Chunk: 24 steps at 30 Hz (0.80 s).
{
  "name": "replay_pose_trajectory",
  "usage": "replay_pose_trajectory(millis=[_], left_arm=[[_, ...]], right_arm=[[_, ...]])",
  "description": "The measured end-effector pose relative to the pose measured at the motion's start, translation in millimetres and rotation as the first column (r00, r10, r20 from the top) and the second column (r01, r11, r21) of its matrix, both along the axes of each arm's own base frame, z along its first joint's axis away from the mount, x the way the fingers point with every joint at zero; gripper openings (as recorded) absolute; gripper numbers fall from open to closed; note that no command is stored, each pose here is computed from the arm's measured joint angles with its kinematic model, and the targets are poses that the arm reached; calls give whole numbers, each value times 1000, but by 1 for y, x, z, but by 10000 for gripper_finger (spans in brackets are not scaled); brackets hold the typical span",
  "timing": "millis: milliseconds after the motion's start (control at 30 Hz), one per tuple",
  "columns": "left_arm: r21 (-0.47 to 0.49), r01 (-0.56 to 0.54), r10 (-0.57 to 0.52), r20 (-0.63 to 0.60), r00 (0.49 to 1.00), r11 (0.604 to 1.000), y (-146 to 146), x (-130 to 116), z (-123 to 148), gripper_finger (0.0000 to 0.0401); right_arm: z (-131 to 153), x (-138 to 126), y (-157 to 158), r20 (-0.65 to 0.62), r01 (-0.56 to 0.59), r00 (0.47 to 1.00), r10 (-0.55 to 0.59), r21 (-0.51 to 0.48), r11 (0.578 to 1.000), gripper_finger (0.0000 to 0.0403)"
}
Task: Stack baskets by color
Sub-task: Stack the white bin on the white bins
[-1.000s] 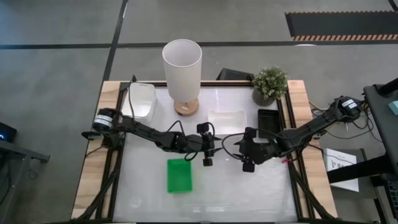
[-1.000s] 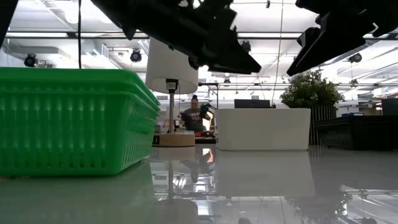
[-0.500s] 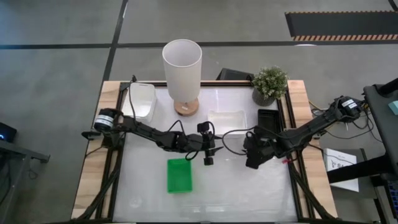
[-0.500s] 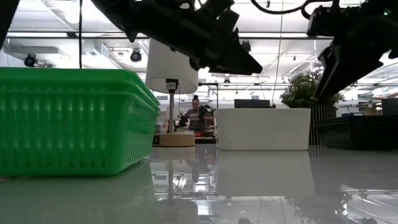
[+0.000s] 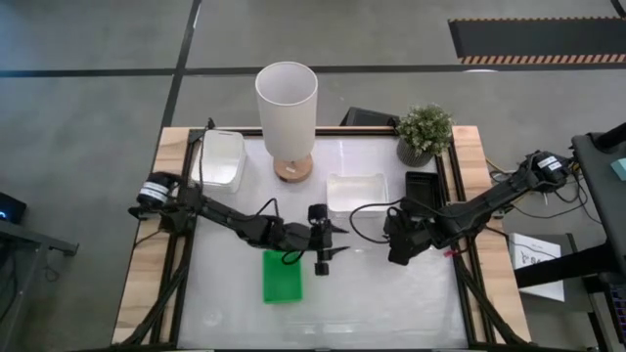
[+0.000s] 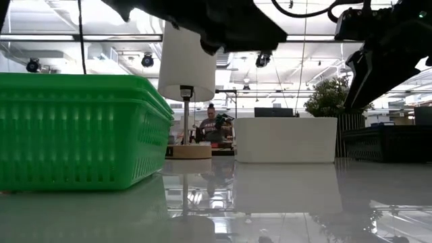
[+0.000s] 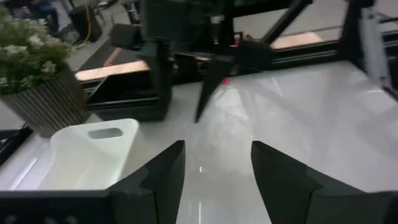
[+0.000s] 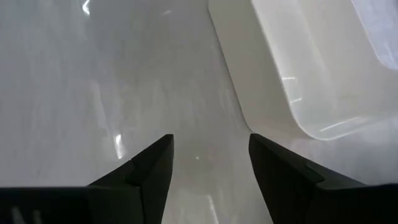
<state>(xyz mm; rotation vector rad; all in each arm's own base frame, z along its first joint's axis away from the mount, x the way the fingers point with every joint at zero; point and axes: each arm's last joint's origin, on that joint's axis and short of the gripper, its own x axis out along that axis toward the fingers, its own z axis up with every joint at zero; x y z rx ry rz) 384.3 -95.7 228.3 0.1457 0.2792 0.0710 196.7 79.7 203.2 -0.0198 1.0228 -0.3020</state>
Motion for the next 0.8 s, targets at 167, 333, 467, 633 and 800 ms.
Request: replay_pose_trajectory(millis=[167, 333, 467, 633, 800], left_arm=[[-6, 70, -70, 23, 997, 998, -24, -15, 10, 169], [-4, 104, -103, 28, 994, 995, -35, -26, 17, 169], [-6, 109, -109, 54, 993, 994, -36, -29, 24, 169], [0, 88, -88, 51, 995, 996, -36, -30, 25, 169], [16, 95, -94, -30, 995, 995, -39, -38, 22, 169]], right_arm=[[2, 4, -6, 11, -56, 998, 57, -125, 991, 190], [3, 14, -23, 8, -54, 998, 56, -156, 986, 179], [5, 22, -33, 32, -69, 997, 76, -177, 982, 181], [7, 33, -45, 74, -60, 994, 74, -176, 983, 190], [-3, 36, -51, 35, -69, 997, 75, -142, 988, 191]])
